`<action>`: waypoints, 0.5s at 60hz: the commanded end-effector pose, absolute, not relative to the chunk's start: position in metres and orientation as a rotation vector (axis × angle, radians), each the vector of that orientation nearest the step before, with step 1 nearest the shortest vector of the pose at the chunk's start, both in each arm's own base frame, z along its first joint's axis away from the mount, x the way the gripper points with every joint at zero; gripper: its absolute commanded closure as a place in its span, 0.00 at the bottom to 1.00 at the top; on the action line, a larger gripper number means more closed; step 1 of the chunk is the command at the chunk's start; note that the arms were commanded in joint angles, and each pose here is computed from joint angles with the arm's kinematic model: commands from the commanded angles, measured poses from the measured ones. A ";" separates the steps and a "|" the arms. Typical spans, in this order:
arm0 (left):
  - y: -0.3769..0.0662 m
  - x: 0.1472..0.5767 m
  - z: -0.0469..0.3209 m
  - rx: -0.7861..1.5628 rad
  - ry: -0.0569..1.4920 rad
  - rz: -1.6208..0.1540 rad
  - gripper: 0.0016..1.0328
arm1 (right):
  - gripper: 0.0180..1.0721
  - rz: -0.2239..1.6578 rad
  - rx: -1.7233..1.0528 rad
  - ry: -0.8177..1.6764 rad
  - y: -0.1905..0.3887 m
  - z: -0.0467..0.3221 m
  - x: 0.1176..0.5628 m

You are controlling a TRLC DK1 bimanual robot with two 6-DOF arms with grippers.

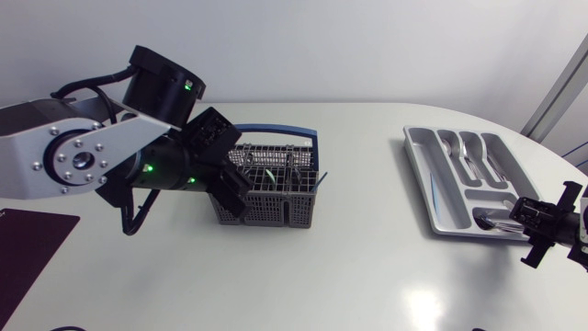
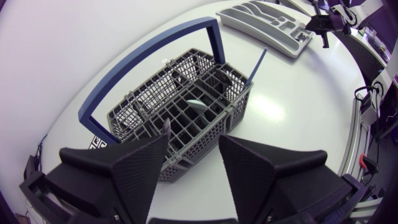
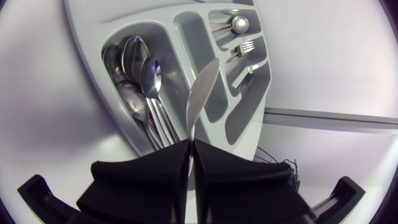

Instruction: Transfer all utensils from the basket to the drawer tray.

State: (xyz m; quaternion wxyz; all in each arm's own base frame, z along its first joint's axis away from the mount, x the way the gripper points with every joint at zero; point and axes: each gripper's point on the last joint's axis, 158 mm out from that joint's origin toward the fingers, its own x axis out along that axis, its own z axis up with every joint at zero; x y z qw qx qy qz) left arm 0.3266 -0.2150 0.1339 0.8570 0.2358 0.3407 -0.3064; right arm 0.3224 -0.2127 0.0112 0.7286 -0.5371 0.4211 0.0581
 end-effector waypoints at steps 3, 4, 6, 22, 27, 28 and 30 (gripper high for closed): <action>-0.214 0.319 0.120 0.536 0.742 -0.661 0.43 | 0.94 0.181 -1.259 0.936 -0.214 0.003 0.315; -0.214 0.318 0.120 0.537 0.743 -0.662 0.43 | 0.94 0.182 -1.267 0.937 -0.216 0.004 0.314; -0.214 0.318 0.120 0.537 0.743 -0.662 0.43 | 0.92 0.185 -1.276 0.939 -0.217 0.003 0.314; -0.216 0.317 0.120 0.545 0.742 -0.661 0.43 | 0.46 0.214 -1.329 0.943 -0.216 0.002 0.305; -0.216 0.318 0.121 0.545 0.739 -0.658 0.43 | 0.32 0.186 -1.345 0.921 -0.216 0.015 0.308; -0.215 0.318 0.121 0.545 0.739 -0.655 0.43 | 0.29 0.175 -1.347 0.915 -0.217 0.019 0.308; -0.215 0.319 0.122 0.546 0.738 -0.652 0.43 | 0.22 0.156 -1.348 0.903 -0.217 0.026 0.309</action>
